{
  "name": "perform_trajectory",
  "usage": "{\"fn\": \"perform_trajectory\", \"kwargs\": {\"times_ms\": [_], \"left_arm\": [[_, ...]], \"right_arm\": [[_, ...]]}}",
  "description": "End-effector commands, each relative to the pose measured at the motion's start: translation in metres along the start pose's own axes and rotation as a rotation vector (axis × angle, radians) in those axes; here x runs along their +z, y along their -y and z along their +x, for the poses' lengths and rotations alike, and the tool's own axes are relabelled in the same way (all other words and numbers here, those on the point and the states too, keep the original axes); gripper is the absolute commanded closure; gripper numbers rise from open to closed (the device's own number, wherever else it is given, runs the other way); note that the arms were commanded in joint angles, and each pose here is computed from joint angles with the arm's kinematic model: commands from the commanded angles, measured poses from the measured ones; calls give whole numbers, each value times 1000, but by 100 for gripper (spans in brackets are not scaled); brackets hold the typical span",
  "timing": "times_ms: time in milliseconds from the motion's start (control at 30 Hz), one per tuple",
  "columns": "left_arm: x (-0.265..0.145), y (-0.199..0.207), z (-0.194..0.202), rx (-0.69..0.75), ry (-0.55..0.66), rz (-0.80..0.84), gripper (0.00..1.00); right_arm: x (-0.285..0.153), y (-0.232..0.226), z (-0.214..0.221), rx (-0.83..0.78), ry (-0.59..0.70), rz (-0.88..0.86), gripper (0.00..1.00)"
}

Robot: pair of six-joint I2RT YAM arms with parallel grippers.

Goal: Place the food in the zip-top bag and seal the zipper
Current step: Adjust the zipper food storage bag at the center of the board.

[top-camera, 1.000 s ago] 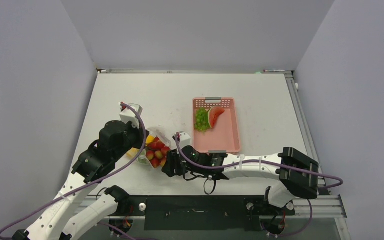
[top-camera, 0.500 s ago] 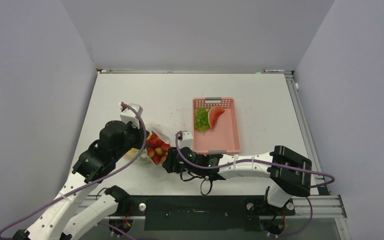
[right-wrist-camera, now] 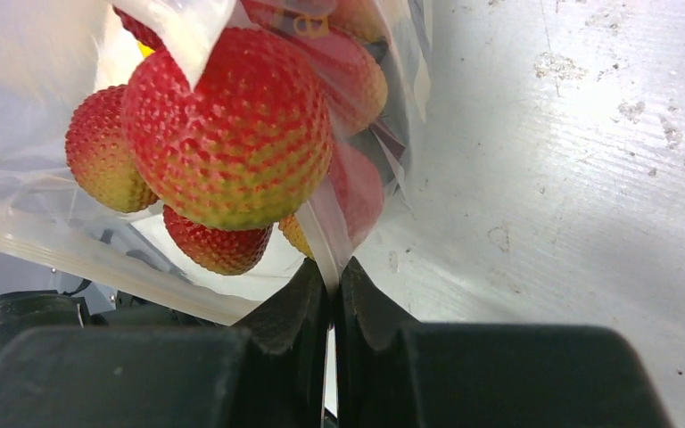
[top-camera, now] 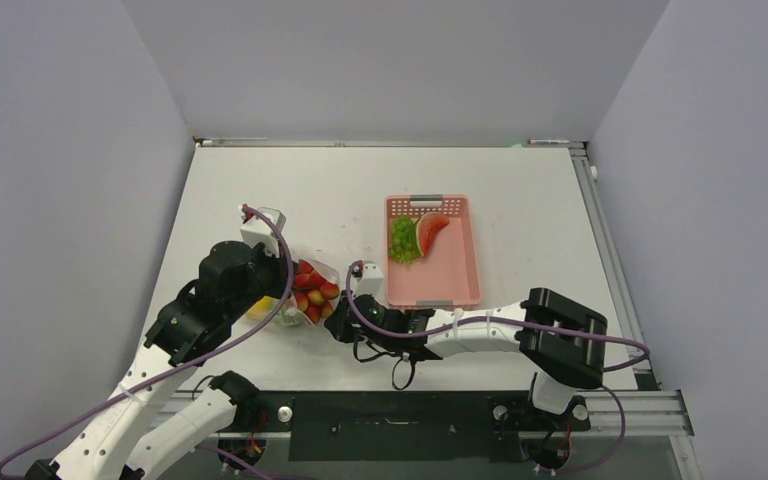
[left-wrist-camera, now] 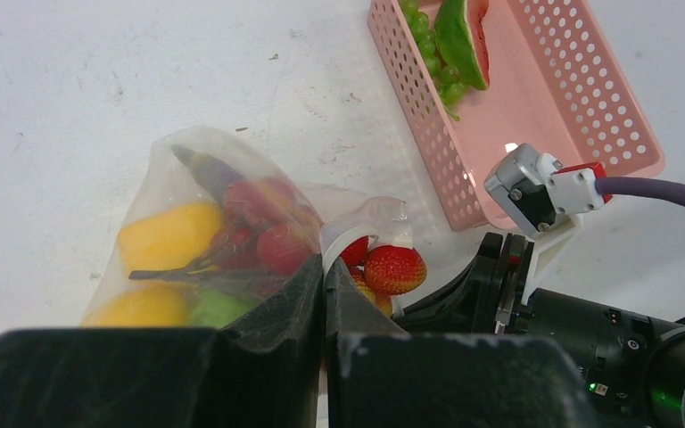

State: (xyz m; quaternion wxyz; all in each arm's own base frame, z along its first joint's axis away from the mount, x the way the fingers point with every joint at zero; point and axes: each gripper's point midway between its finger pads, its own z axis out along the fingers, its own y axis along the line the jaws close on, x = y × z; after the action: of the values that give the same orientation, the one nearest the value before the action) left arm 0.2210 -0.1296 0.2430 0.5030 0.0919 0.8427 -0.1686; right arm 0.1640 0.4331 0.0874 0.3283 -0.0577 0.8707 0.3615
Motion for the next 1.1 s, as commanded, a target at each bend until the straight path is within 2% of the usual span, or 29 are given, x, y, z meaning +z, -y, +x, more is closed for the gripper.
{"fn": "perform_trajectory", "kwargs": {"times_ms": [0,200,600,733,867,1067], "left_arm": [[-4,9,-27,-17,103,40,100],[-5,7,-29,-18,112,35,100],[-16,3,-41,-51,177,15,100],[-30,6,-51,-75,246,47,100],[-39,5,-54,-98,300,56,100],[-30,3,-49,-96,253,31,100]], "right_arm": [[-4,-24,-33,43,102,-68,95],[-21,-19,-51,-25,144,-36,95],[-100,-22,-145,-202,344,37,95],[-128,-28,-169,-279,406,65,95],[-143,-21,-177,-298,437,97,95],[-143,-16,-179,-330,424,127,95]]}}
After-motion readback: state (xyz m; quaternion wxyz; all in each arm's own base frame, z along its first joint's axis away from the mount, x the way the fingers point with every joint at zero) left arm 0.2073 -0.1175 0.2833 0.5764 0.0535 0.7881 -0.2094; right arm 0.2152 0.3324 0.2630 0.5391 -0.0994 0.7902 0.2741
